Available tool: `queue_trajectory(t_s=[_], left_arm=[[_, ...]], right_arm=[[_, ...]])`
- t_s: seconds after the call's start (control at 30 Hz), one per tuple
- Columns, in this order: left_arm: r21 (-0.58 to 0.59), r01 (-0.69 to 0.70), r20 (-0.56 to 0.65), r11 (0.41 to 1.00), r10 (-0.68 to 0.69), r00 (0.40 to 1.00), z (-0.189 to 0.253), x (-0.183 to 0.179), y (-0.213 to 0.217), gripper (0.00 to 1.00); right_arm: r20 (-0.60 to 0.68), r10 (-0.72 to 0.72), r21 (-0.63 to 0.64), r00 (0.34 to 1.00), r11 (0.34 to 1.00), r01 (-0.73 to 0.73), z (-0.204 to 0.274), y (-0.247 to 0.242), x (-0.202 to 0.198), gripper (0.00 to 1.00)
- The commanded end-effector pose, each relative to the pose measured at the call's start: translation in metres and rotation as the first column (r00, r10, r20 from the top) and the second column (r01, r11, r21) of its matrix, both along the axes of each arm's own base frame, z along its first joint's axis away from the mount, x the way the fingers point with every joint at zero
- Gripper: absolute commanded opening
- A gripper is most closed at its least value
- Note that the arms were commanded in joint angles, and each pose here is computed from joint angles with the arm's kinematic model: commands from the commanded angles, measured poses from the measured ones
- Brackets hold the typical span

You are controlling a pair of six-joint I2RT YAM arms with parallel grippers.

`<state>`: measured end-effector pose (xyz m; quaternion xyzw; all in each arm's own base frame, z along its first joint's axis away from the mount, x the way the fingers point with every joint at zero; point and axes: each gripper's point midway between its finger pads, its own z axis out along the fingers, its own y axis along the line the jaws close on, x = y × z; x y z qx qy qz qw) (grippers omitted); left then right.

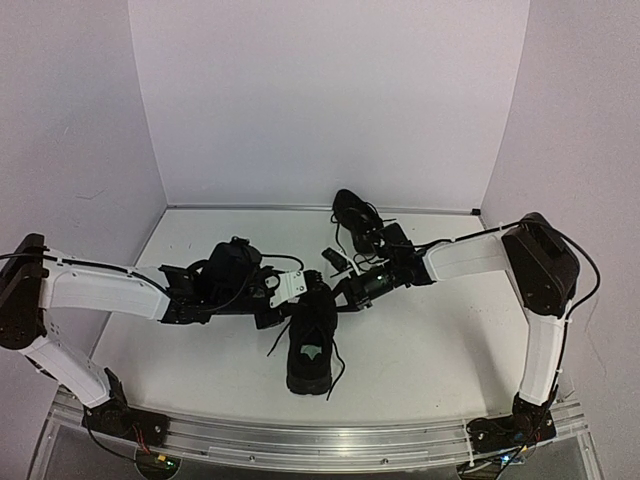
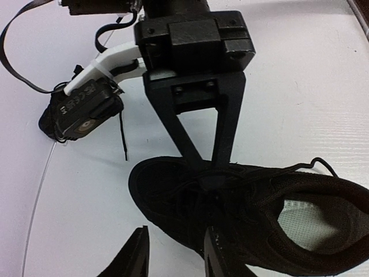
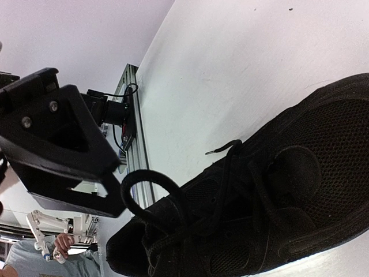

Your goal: Tie the shoes

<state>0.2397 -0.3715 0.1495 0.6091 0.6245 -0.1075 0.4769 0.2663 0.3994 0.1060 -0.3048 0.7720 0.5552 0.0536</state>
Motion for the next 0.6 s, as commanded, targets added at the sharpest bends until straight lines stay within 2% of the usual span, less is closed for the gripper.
queue_trajectory(t_s=[0.0,0.2,0.57], left_arm=[[-0.035,-0.001,-0.05,0.999,0.0,0.999,0.014,0.0,0.012,0.4],[-0.03,0.047,-0.091,0.998,-0.05,0.995,0.018,0.002,0.002,0.48],[-0.031,0.1,-0.105,0.995,-0.103,0.989,0.013,0.008,-0.016,0.53]], right_arm=[[0.105,0.014,0.065,0.994,0.998,-0.02,0.034,0.006,0.003,0.0],[0.124,0.024,0.053,0.992,0.998,-0.031,0.034,0.007,0.002,0.0],[0.123,0.053,0.027,0.991,0.998,-0.056,0.032,0.011,-0.008,0.0]])
